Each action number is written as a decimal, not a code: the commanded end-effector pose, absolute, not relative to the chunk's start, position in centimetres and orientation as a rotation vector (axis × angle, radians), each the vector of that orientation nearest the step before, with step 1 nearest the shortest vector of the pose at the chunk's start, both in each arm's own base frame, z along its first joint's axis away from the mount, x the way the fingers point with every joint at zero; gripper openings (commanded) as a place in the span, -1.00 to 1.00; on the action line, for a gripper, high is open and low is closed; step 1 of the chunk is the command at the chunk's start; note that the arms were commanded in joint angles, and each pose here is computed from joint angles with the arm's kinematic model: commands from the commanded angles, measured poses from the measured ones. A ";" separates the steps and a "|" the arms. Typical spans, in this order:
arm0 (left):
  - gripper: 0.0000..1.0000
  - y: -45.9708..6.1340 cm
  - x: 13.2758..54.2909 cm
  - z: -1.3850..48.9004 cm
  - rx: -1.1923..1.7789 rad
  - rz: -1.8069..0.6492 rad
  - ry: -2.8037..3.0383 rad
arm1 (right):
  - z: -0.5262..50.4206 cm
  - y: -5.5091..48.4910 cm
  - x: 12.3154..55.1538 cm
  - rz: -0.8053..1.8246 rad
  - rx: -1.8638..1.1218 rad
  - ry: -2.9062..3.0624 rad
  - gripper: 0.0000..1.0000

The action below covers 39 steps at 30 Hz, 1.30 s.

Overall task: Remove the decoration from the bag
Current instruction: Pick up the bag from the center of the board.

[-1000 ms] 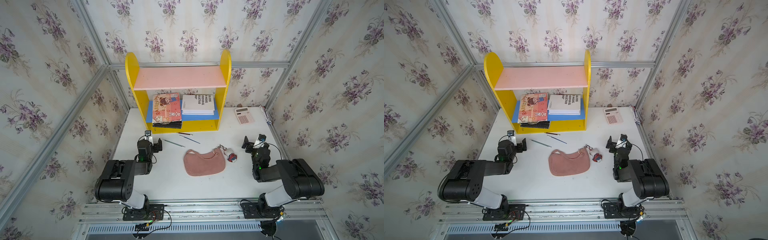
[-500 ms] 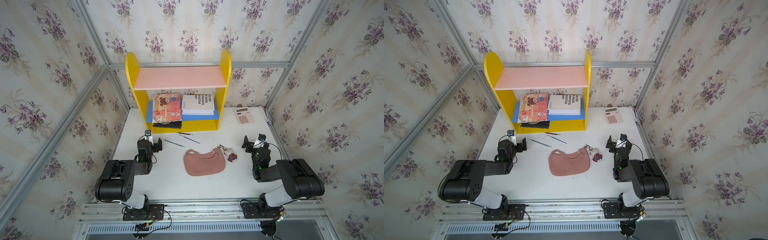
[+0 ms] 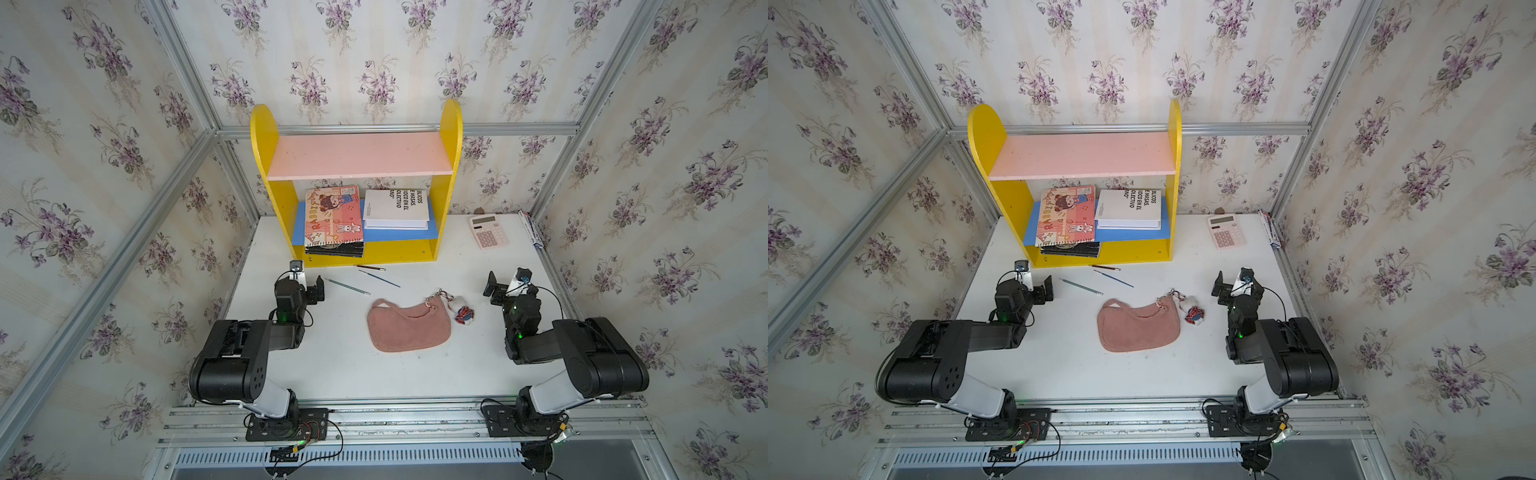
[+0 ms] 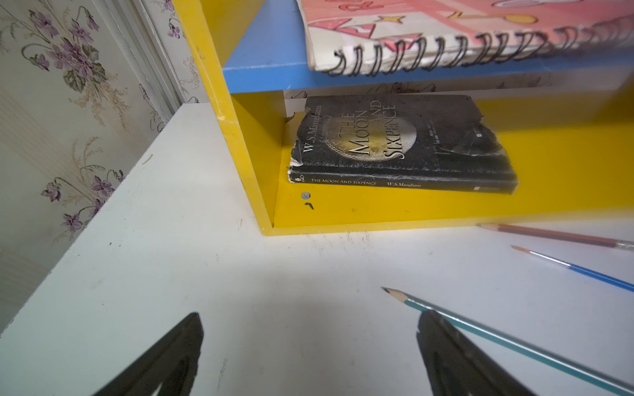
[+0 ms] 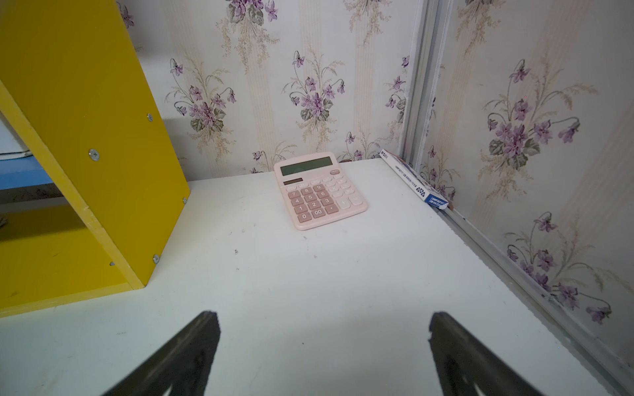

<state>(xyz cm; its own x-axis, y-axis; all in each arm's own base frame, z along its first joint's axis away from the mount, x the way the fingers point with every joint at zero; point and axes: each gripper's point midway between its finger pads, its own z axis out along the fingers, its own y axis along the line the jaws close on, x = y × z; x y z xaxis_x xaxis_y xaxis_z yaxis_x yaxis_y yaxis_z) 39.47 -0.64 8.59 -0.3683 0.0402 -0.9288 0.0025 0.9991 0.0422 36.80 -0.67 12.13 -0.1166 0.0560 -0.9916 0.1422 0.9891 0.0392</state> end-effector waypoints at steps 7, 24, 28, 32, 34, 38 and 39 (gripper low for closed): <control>1.00 -0.5 39.9 9.4 0.026 0.046 1.914 | 13.1 -1.1 36.9 -0.082 0.182 1.645 1.00; 1.00 3.2 35.2 18.1 -0.342 0.273 1.882 | 19.6 -3.0 36.8 -0.010 0.617 1.804 1.00; 1.00 3.5 33.9 19.8 -0.606 0.148 1.969 | 21.4 1.2 37.2 0.383 0.572 1.906 0.95; 0.83 0.7 34.6 20.5 -0.525 -0.078 2.080 | 22.6 2.9 37.2 0.540 0.542 1.940 0.40; 0.74 -0.3 34.7 21.0 -0.460 -0.105 2.138 | 21.0 3.1 37.1 0.512 0.553 2.056 0.36; 0.66 -1.5 34.5 22.3 -0.396 -0.166 2.162 | 20.4 3.5 36.4 0.505 0.522 2.115 0.35; 0.65 -1.7 34.4 22.6 -0.391 -0.182 2.149 | 20.8 3.5 36.2 0.508 0.510 2.108 0.35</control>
<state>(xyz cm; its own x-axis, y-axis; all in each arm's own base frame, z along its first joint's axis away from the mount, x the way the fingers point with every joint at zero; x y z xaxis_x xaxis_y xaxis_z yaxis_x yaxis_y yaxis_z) 35.65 -0.34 23.67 -0.4503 -0.3442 -0.8239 -0.2560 0.9338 -0.2502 37.56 2.48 21.68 -0.4497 0.5451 -0.7075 0.1841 0.8317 0.5238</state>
